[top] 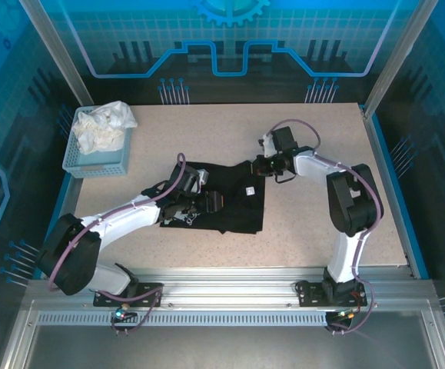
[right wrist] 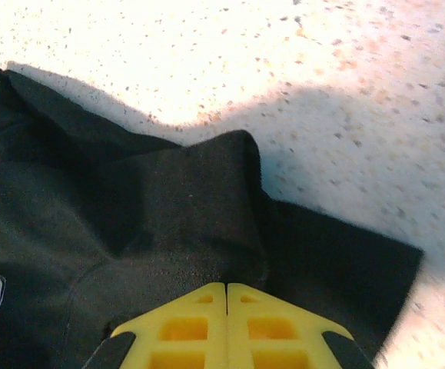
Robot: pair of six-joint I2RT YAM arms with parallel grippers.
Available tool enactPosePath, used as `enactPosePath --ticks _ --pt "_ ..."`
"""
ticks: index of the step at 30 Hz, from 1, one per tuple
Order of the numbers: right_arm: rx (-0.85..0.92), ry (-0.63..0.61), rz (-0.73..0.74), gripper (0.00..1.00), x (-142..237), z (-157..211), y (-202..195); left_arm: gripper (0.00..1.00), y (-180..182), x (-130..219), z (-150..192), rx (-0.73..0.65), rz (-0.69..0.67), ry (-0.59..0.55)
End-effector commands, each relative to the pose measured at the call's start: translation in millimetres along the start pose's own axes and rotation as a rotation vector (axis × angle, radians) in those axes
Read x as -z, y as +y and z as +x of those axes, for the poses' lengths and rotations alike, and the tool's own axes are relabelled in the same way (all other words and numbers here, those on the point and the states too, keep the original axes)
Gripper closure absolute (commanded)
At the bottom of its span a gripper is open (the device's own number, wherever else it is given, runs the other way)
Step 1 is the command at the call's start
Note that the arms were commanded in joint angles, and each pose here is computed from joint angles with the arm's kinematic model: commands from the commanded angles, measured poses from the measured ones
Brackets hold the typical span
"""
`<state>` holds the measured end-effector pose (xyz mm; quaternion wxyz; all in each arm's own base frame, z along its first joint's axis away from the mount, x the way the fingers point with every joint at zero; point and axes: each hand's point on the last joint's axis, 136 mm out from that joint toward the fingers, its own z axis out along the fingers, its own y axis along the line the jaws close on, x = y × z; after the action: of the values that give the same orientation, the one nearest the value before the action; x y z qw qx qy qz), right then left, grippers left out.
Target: Fold the inside-out t-shirt
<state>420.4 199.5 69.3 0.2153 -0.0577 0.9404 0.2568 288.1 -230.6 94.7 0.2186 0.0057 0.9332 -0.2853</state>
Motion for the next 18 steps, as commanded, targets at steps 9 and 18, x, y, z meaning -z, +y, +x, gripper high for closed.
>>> enactPosePath --ticks 9,18 --pt "-0.054 0.003 0.096 0.92 30 16 -29 0.37 6 8 6 -0.023 -0.019 -0.008" --pt "-0.010 -0.014 0.170 0.58 52 9 -27 0.37 -20 -1 16 -0.133 0.067 0.040"
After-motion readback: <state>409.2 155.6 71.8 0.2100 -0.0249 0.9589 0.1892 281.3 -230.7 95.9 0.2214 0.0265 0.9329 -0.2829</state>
